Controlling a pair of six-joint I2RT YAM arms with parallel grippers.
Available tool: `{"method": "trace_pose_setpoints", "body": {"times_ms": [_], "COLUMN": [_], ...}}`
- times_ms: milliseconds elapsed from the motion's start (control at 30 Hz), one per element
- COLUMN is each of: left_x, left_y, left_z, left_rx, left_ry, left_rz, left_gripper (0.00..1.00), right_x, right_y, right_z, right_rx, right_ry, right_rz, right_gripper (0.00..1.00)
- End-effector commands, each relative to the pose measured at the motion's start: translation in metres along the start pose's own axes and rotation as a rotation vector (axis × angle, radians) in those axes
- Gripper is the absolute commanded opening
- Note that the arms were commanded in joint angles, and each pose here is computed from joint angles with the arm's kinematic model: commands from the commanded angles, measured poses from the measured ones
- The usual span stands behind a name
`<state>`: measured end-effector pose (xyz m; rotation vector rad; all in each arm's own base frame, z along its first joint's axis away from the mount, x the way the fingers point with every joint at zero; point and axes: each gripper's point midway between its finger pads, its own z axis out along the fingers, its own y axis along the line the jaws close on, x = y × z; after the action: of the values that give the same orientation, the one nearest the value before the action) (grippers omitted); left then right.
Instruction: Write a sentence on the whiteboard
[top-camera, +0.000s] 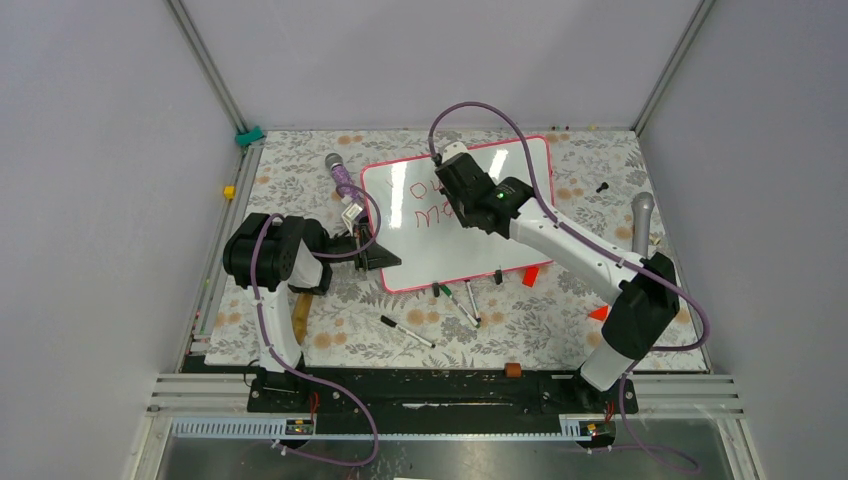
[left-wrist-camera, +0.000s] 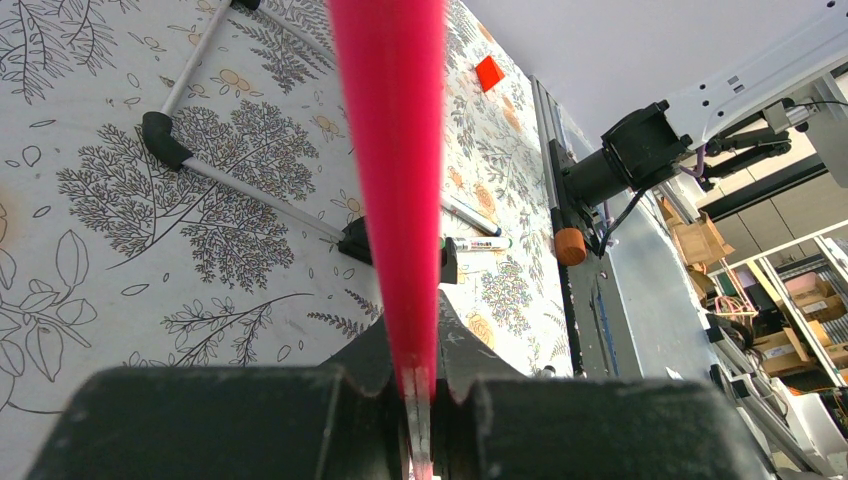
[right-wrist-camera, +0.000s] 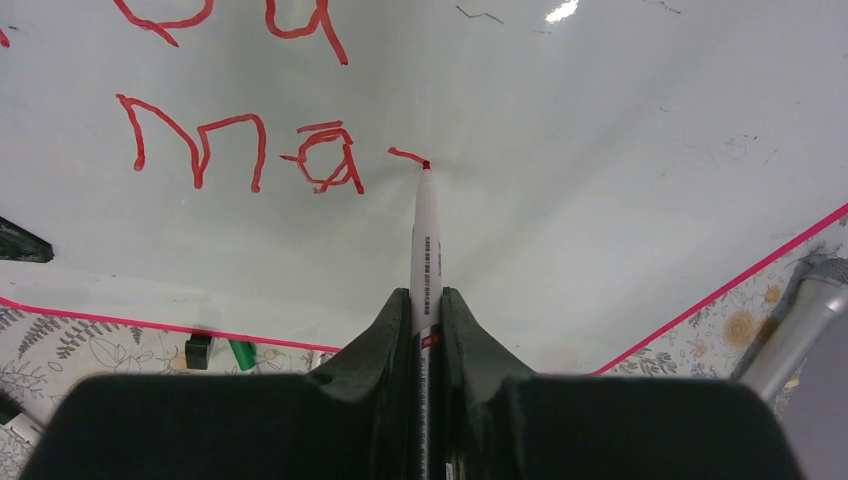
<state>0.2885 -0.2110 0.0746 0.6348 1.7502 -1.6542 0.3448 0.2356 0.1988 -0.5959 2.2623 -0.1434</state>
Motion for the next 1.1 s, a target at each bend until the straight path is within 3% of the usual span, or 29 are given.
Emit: {"method": "trace_pose_setpoints", "body": {"times_ms": [0, 733, 1067], "left_x": [0.017, 0.017, 0.016], "left_y": [0.001, 0.002, 0.003], "left_z": [0.002, 0.003, 0.003], "left_rx": [0.036, 0.031, 0.030], "left_ry": [0.044, 0.041, 0.040], "left_rz": [0.025, 0.028, 0.027], "left_gripper": [0.00, 0.00, 0.00], "right_x": [-0.021, -0.039, -0.030], "right_y": [-0.013, -0.023, -0.010], "right_z": [-0.016, -0.052, -0.035], "right_rx": [0.004, -0.051, -0.076], "right_ry": [-0.072, -0.267, -0.220], "right_rz": [0.064, 0.135, 0.120], "right_gripper": [0.00, 0.00, 0.00]}}
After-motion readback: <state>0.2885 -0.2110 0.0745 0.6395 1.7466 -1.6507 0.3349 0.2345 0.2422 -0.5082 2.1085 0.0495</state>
